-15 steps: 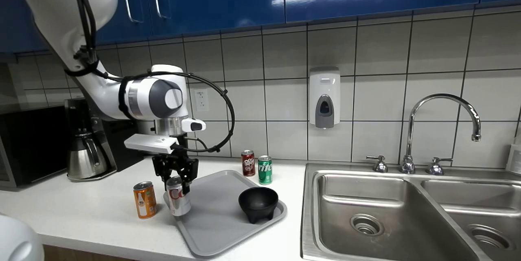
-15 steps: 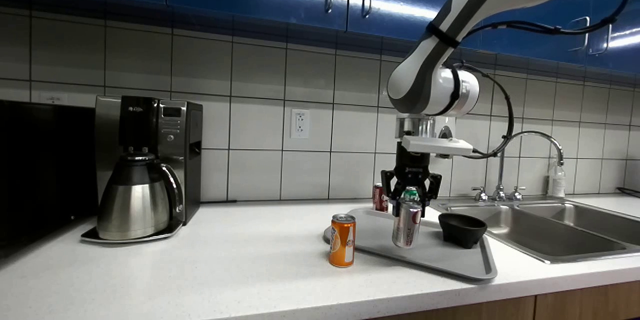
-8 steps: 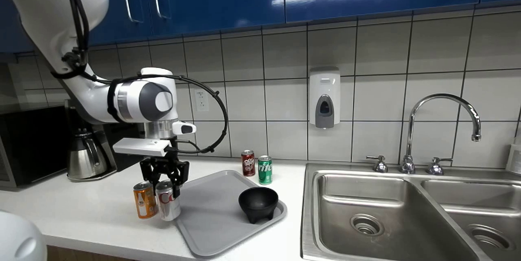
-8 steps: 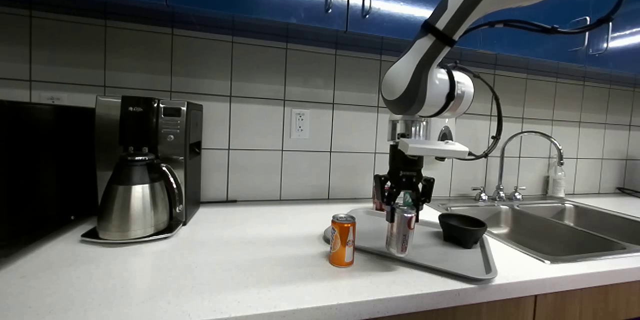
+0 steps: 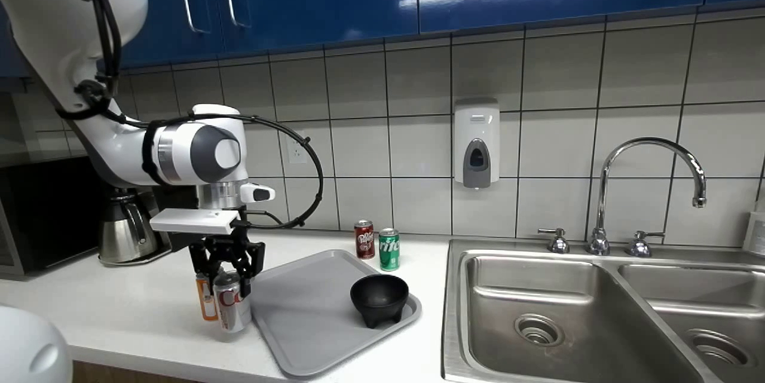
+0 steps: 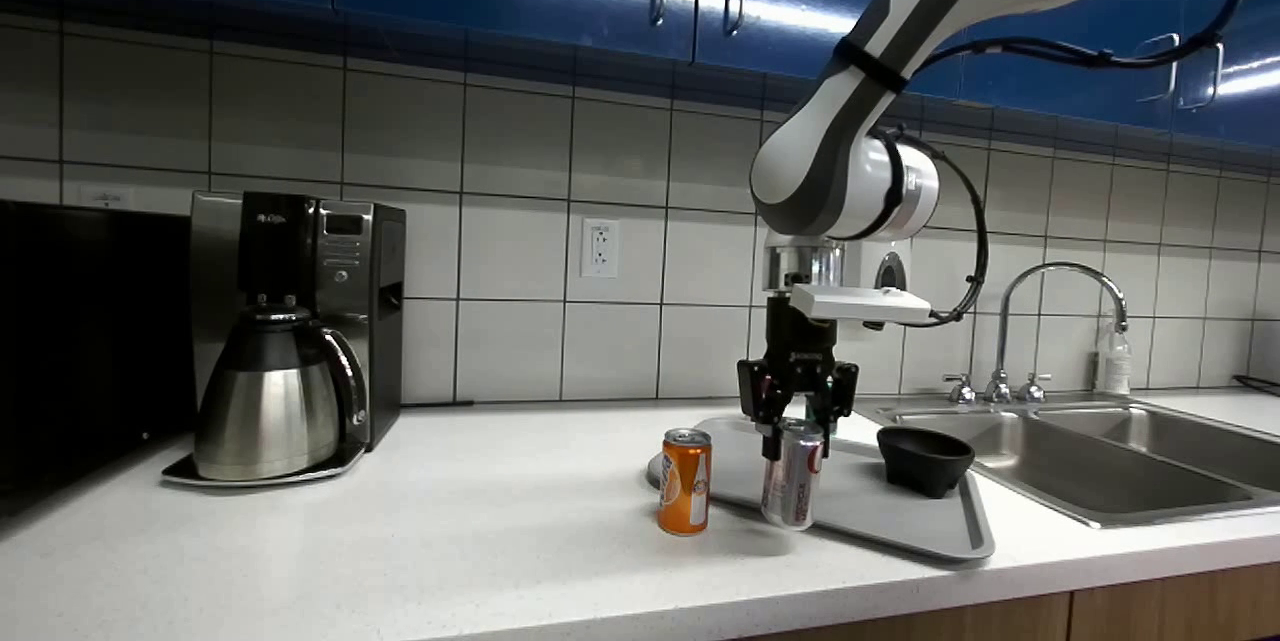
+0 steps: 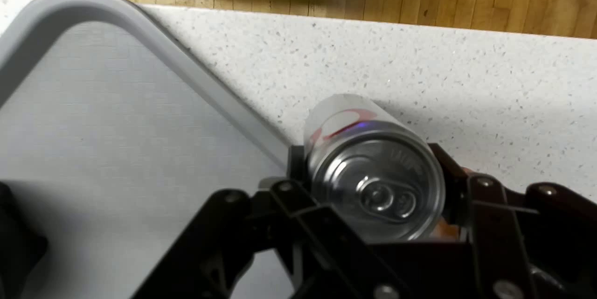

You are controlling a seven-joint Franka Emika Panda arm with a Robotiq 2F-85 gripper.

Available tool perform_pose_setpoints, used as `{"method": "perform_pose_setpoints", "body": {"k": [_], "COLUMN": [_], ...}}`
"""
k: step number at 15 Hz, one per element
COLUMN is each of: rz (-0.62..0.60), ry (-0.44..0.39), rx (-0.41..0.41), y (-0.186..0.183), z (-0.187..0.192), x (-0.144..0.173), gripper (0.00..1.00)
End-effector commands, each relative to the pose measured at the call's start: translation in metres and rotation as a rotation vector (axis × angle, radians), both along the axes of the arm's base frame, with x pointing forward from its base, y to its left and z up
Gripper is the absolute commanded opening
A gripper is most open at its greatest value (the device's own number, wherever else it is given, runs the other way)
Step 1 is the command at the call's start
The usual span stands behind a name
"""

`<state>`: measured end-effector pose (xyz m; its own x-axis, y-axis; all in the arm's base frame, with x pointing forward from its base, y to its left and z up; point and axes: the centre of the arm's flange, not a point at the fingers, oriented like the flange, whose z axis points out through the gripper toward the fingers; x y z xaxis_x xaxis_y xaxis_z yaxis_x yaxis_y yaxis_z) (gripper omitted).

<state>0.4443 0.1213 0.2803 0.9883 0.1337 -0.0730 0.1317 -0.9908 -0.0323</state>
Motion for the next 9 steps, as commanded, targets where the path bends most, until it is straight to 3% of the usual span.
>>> {"method": "perform_pose_setpoints", "body": {"k": [1, 9], "rz": [0.032, 0.043], "ry": [0.016, 0.040], "rx": [0.009, -0.005], "y": [0.004, 0.009], "z": [0.006, -0.005], "x": [-0.006, -0.006], "gripper": [0.38, 0.38]}}
